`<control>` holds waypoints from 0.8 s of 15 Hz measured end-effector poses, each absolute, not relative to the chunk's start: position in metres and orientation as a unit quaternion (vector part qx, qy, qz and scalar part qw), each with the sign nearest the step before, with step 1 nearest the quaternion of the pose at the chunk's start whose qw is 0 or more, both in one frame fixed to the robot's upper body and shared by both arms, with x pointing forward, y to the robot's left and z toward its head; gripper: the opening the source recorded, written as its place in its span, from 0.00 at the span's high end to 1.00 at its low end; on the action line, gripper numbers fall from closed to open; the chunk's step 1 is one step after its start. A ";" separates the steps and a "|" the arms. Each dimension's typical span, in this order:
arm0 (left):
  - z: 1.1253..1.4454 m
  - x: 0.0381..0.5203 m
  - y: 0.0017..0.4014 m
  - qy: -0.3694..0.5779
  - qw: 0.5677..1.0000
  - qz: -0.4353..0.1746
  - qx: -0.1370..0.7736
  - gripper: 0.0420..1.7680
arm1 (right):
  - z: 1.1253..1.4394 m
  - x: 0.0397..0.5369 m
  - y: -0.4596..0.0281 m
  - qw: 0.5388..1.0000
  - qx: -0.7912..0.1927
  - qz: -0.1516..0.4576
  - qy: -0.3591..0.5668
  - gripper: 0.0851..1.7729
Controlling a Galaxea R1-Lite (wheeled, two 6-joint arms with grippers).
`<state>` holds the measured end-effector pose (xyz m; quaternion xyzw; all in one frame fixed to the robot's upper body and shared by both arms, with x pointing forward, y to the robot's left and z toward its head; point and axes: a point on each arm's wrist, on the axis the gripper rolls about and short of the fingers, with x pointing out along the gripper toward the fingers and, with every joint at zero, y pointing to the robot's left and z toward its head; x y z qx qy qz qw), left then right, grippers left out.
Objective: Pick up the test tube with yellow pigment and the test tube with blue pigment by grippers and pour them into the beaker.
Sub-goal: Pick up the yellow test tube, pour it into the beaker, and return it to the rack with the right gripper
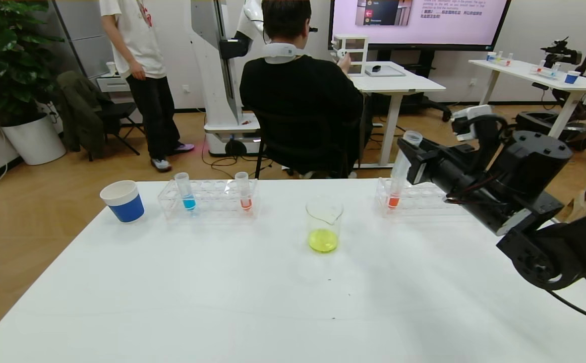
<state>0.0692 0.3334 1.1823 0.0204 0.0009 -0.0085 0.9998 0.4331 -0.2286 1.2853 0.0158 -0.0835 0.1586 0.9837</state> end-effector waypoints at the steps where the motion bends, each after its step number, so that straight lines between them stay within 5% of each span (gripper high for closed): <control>1: 1.182 0.069 0.333 0.001 1.000 -0.008 0.020 0.01 | 1.289 0.430 -0.237 0.986 0.028 0.150 -0.070 0.74; 12: 1.182 0.069 0.333 0.001 1.000 -0.008 0.021 0.01 | 1.308 0.424 -0.401 1.000 -0.013 -0.004 -0.026 0.74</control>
